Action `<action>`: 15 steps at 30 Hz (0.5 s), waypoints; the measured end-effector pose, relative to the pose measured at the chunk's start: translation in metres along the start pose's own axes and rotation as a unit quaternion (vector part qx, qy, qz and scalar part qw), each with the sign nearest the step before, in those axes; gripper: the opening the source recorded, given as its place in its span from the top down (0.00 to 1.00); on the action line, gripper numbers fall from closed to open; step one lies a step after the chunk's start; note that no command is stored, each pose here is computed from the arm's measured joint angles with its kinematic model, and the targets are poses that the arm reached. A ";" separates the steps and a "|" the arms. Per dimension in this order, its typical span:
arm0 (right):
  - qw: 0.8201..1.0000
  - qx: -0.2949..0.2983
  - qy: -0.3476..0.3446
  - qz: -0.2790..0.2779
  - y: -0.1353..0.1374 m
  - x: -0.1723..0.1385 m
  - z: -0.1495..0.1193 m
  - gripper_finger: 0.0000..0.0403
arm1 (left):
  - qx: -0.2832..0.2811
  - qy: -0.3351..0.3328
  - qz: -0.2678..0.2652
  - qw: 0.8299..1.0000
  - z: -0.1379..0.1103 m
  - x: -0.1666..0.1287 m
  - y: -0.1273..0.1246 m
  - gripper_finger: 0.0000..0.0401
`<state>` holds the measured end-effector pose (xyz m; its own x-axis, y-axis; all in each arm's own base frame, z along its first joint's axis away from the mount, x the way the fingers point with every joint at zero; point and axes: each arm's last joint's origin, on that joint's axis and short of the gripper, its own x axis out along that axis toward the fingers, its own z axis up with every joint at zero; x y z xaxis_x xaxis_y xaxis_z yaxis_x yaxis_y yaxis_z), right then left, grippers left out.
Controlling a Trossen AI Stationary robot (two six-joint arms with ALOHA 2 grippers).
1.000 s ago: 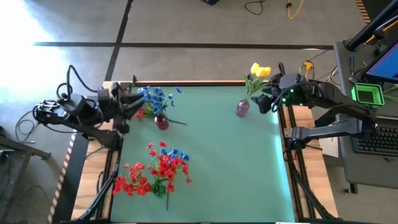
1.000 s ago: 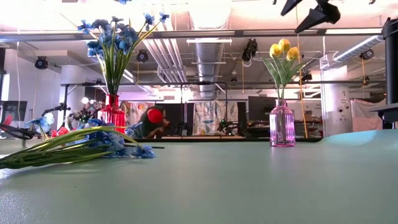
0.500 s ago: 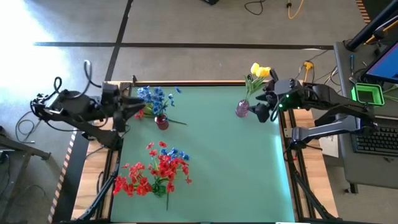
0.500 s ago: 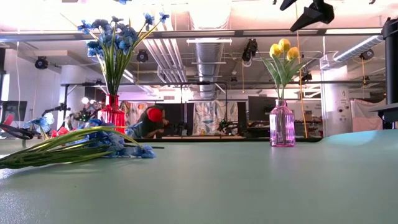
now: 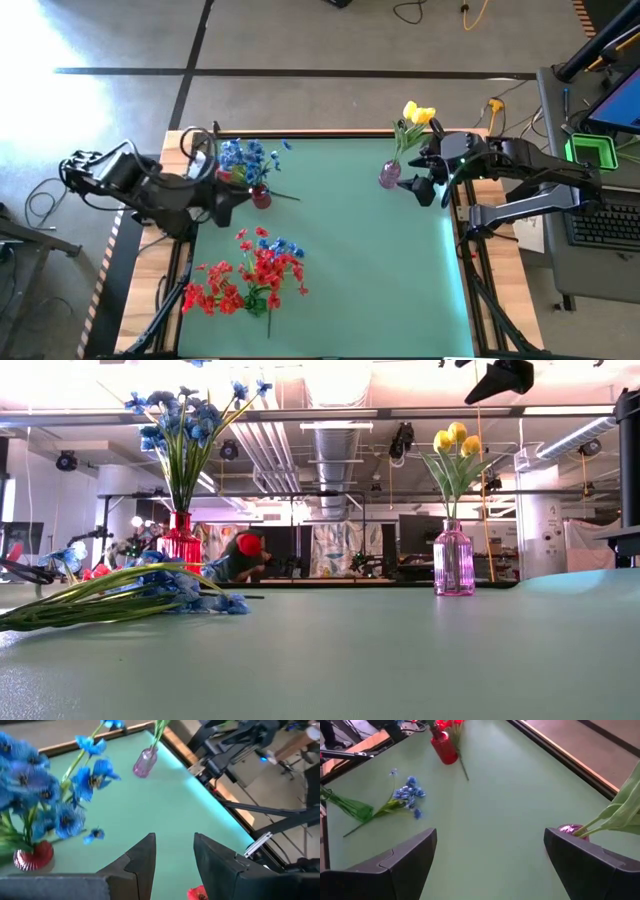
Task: Sort flowers into vase by color
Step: Put the blue flower into the red vase
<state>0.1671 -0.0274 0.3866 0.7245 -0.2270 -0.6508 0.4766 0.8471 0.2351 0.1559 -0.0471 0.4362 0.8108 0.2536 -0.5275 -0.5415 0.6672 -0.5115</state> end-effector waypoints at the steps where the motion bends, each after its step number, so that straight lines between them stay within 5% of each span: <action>1: 1.000 -0.001 0.000 0.000 0.000 0.000 0.000 0.10 | -0.005 0.002 0.005 1.000 -0.001 0.003 -0.001 0.69; 15: 1.000 -0.011 0.000 0.001 0.000 0.000 0.000 0.10 | -0.006 0.013 0.027 1.000 -0.006 0.038 -0.040 0.69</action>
<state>0.1672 -0.0270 0.3866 0.7251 -0.2256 -0.6506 0.4645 0.8578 0.2202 0.2077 -0.0682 0.4327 0.7747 0.2710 -0.5713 -0.5869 0.6443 -0.4904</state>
